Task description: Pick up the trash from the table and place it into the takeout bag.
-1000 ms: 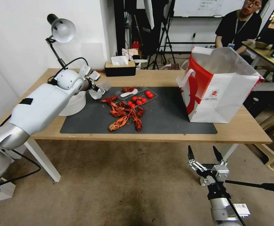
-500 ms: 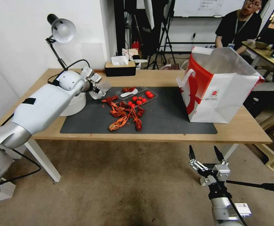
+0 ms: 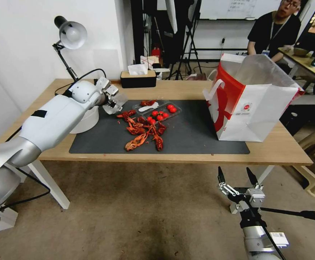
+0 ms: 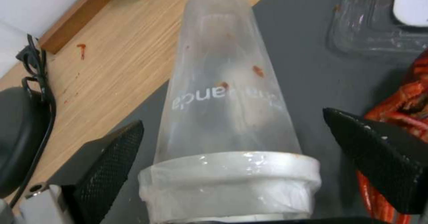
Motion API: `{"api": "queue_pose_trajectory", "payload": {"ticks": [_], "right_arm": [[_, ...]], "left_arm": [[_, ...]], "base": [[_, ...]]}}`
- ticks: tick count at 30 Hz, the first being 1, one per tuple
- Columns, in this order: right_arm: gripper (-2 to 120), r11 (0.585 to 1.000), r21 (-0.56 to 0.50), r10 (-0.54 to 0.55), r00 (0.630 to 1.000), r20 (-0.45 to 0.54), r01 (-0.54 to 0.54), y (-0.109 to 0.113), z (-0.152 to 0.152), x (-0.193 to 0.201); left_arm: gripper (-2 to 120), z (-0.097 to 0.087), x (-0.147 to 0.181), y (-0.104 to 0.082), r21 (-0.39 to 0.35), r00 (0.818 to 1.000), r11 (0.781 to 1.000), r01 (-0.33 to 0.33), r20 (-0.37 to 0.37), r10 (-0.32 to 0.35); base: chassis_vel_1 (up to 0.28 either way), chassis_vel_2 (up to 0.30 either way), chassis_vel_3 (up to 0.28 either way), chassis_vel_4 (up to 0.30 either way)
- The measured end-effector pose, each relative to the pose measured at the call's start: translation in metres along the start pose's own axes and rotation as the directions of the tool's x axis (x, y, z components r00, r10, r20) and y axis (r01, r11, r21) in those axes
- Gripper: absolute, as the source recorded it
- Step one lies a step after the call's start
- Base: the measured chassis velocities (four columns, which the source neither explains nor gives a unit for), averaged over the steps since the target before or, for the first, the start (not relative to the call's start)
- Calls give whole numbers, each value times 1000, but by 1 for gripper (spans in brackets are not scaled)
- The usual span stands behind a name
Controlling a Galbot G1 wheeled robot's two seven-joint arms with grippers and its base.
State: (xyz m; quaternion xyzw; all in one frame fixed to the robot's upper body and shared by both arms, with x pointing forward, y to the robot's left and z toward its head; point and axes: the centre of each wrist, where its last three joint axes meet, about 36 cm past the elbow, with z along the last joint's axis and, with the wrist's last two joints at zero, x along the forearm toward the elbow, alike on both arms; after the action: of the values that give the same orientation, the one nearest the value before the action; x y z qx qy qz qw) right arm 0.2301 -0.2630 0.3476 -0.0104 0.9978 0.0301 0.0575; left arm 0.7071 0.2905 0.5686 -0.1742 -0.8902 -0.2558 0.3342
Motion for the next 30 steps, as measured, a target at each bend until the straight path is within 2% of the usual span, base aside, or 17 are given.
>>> {"api": "queue_pose_trajectory", "payload": {"ticks": [9,11,13,16,27,30], "right_arm": [[100,1000,0,0,1000,1,0,0,1,-1],[100,1000,-1,-1,1000,1,1,1,1,-2],[100,1000,-1,-1,1000,1,1,1,1,-3],[100,1000,-2,0,1000,2,0,1,1,-4],[100,1000,-2,1,1000,2,-1,1,1,-4],[100,1000,-2,-1,1000,2,1,3,1,-6]], "left_arm": [[99,0,-1,1,-8,1000,1000,-4,-6,4],[86,0,-1,-1,-21,1000,1000,-8,-10,8],[85,0,-1,-1,-24,1000,1000,-9,-10,9],[71,-1,-3,0,-29,1000,1000,-1,-16,0],[47,-6,-4,0,-26,1000,1000,10,-10,-11],[36,-11,0,2,-16,1000,1000,17,1,-17]], "base": [[0,0,0,0],[0,0,0,0],[0,0,0,0],[0,0,0,0],[0,0,0,0],[0,0,0,0]]}}
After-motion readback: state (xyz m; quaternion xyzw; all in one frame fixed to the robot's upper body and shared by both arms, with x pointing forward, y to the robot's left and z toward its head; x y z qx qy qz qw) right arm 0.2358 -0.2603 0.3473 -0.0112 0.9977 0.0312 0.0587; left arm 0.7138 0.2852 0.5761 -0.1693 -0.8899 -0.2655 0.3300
